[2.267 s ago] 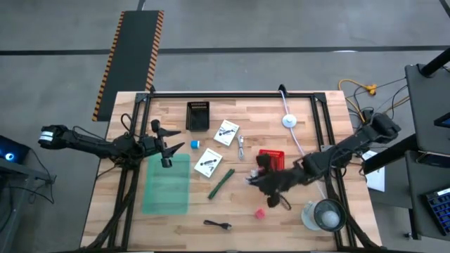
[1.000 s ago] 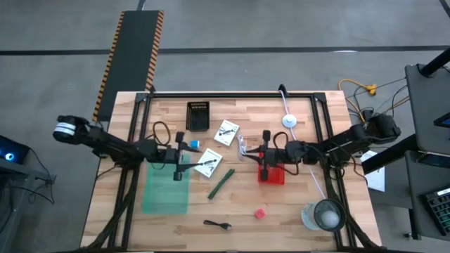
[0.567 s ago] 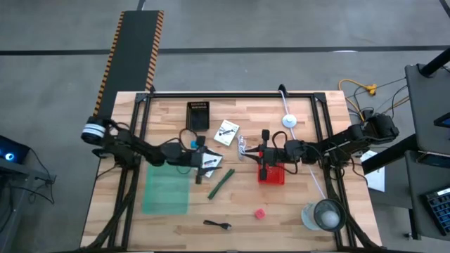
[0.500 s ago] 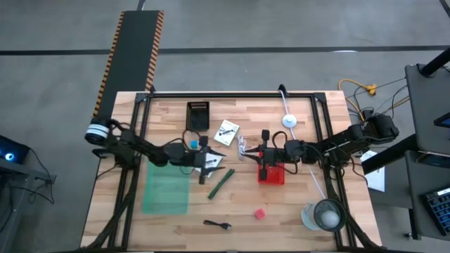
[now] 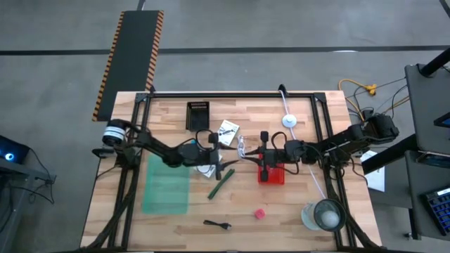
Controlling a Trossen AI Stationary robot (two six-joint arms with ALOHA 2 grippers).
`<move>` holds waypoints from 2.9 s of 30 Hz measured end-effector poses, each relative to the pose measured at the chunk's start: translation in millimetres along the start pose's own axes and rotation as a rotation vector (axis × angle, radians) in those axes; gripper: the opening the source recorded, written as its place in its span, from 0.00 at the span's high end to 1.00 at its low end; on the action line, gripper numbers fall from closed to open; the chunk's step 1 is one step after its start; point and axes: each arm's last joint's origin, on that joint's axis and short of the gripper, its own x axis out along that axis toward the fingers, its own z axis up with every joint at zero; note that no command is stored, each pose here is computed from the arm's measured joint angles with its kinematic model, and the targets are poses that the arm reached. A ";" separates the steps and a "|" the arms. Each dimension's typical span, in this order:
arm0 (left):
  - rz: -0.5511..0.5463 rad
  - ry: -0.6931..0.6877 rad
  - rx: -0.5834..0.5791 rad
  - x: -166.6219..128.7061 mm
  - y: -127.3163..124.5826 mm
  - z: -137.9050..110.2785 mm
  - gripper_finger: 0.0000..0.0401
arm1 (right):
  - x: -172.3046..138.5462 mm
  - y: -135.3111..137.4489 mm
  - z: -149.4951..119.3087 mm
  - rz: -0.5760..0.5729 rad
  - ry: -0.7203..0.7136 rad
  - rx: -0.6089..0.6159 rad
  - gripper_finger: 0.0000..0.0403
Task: Pick and place items into bin
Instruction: Put the bottom white USB cable into the light blue bin
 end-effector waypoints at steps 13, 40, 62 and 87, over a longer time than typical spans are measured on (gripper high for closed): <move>0.005 -0.013 -0.006 9.9 -1.1 2.1 0.51 | 0.3 -0.3 2.0 0.011 -0.022 0.002 0.97; 0.009 0.003 -0.052 20.3 -3.5 -4.5 0.85 | 0.3 -0.1 1.9 0.015 -0.021 0.034 0.97; 0.004 0.124 -0.024 14.4 0.9 0.5 0.98 | -0.2 -2.3 -3.5 -0.090 0.063 0.049 0.60; -0.023 0.634 -0.343 -98.5 36.4 81.9 0.98 | -15.3 -10.0 2.1 -0.147 0.190 -0.069 0.56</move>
